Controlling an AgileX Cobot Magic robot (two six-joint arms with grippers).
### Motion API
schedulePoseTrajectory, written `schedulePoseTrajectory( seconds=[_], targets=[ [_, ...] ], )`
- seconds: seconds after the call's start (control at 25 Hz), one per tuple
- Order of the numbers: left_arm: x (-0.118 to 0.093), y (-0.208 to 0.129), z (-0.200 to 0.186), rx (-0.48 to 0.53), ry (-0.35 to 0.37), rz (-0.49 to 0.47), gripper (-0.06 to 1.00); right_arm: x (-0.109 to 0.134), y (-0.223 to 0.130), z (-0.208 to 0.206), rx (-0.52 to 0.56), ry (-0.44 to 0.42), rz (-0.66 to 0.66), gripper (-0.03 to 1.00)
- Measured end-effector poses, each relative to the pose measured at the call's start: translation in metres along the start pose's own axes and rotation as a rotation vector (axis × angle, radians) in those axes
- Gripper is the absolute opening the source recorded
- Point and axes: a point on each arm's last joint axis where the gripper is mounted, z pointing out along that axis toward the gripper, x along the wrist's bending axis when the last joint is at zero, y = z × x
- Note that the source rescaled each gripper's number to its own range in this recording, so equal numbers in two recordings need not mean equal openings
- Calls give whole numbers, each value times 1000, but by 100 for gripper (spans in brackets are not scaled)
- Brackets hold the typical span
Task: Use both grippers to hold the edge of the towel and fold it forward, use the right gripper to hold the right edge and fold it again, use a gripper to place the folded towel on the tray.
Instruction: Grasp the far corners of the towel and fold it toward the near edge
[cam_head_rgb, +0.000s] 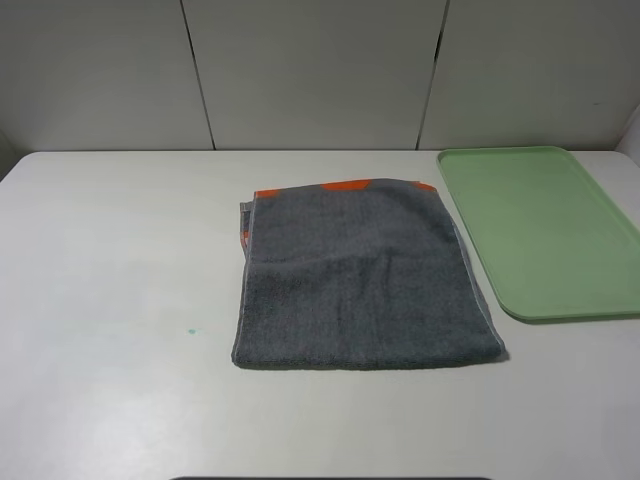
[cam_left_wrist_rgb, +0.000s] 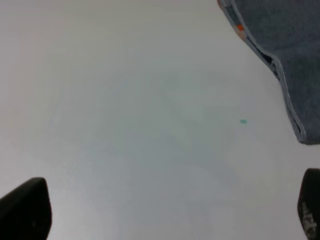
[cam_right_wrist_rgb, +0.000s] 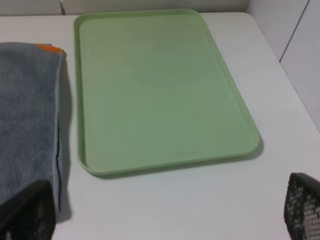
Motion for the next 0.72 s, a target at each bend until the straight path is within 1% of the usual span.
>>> schedulePoseTrajectory(
  seconds=[0.72],
  targets=[
    [0, 0, 0, 0, 0, 0, 98, 0, 0, 0, 0, 0, 0, 100]
  ],
)
